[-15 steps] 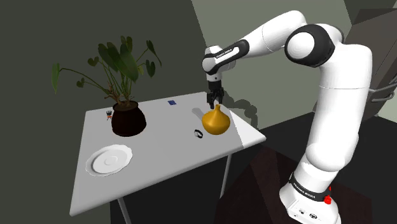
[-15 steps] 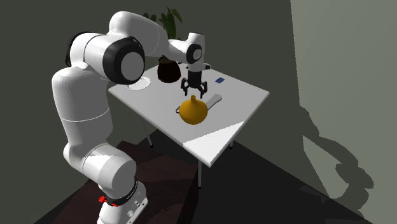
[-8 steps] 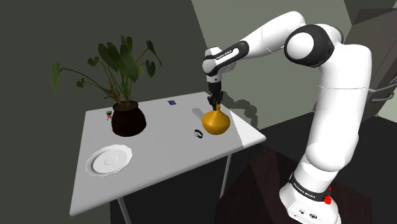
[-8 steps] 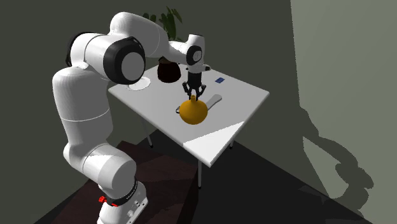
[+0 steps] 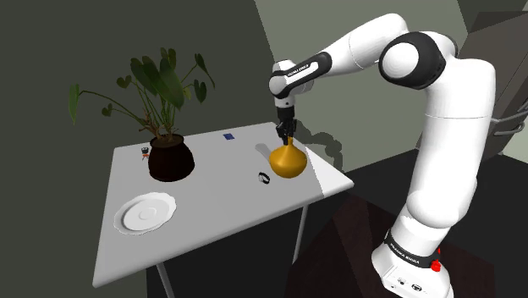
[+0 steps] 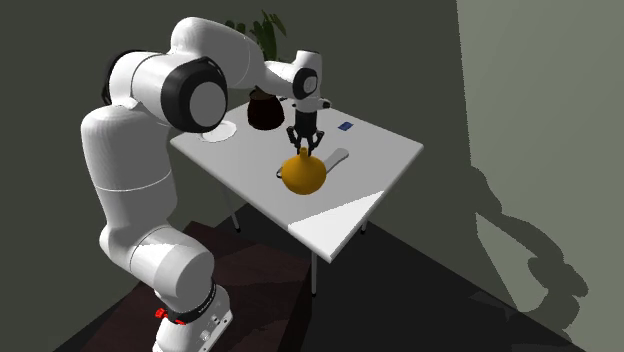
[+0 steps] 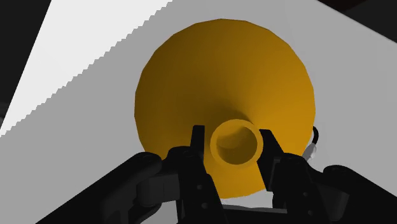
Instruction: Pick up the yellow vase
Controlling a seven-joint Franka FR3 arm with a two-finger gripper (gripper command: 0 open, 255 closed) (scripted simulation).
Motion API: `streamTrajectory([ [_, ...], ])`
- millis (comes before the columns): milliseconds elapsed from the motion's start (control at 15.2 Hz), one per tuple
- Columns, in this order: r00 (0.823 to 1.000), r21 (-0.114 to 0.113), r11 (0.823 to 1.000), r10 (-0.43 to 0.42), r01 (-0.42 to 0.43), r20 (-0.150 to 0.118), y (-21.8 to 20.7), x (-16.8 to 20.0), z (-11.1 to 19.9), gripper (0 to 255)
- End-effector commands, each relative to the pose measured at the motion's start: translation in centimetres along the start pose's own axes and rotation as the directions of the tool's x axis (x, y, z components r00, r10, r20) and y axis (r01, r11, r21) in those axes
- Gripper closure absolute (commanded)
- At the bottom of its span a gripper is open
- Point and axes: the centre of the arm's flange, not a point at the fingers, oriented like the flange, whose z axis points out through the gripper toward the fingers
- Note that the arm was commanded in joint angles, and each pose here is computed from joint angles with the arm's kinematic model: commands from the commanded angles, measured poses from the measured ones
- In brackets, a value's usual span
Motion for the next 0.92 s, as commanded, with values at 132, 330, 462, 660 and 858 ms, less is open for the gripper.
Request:
streamTrajectory([
  [132,1.000,0.000,1.000,0.000,0.000,-0.001,0.0,-0.5,-2.1,255],
  [330,1.000,0.000,1.000,0.000,0.000,-0.001,0.0,-0.8,-3.6,255],
  [462,1.000,0.000,1.000,0.000,0.000,-0.001,0.0,-1.0,-4.6,255],
  [660,1.000,0.000,1.000,0.000,0.000,-0.001,0.0,-1.4,-6.2,255],
  [858,1.000,0.000,1.000,0.000,0.000,-0.001,0.0,-1.5,-6.8,255],
])
